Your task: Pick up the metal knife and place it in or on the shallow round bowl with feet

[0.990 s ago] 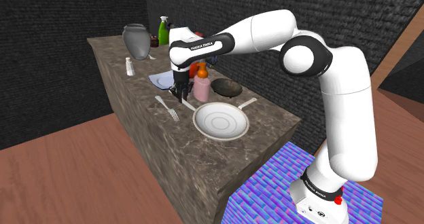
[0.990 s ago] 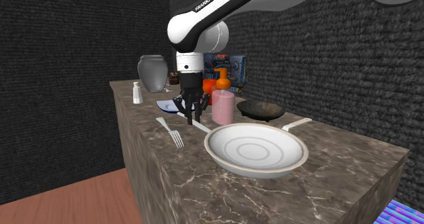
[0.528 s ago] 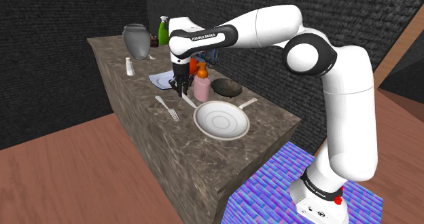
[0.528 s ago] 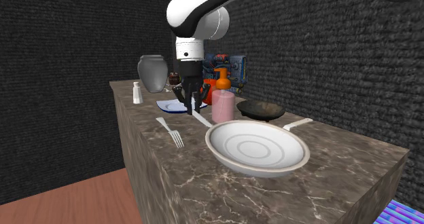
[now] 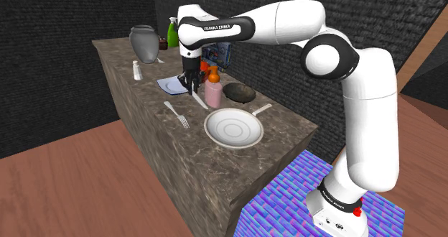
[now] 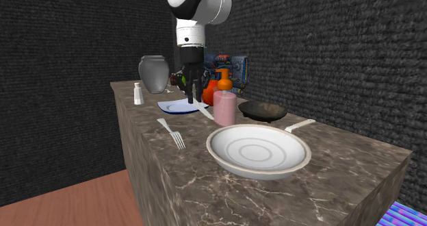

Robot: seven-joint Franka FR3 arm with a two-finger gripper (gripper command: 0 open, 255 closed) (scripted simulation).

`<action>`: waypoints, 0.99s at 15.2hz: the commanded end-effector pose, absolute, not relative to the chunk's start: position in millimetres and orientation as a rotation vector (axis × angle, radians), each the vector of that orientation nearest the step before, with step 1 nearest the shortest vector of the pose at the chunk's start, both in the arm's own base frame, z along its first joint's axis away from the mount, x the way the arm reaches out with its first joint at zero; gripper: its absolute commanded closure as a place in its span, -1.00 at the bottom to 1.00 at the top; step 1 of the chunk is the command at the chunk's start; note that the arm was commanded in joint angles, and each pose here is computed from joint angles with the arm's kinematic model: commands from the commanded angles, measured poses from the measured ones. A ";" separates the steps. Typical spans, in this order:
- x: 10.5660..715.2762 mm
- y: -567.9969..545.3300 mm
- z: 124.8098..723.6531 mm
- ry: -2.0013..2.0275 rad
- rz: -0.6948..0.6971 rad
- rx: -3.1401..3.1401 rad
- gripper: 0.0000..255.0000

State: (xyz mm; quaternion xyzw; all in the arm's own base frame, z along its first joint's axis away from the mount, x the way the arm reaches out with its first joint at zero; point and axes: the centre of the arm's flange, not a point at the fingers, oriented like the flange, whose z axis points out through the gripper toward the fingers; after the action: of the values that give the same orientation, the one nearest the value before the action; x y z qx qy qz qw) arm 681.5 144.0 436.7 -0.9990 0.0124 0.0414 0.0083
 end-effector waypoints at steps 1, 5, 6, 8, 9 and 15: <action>682.4 143.4 446.9 0.039 0.130 -3.122 1.00; 672.8 105.0 453.1 0.039 0.130 -3.122 1.00; 669.6 92.2 453.4 0.039 0.130 -3.122 1.00; 663.1 66.6 454.0 0.039 0.130 -3.122 1.00; 659.9 53.8 454.3 0.039 0.130 -3.122 1.00; 640.6 -23.0 456.0 0.039 0.130 -3.122 1.00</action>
State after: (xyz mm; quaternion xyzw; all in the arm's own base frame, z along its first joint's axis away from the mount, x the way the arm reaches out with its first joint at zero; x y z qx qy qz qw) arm 643.1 -6.9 458.1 -0.9991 0.0126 0.0406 0.0084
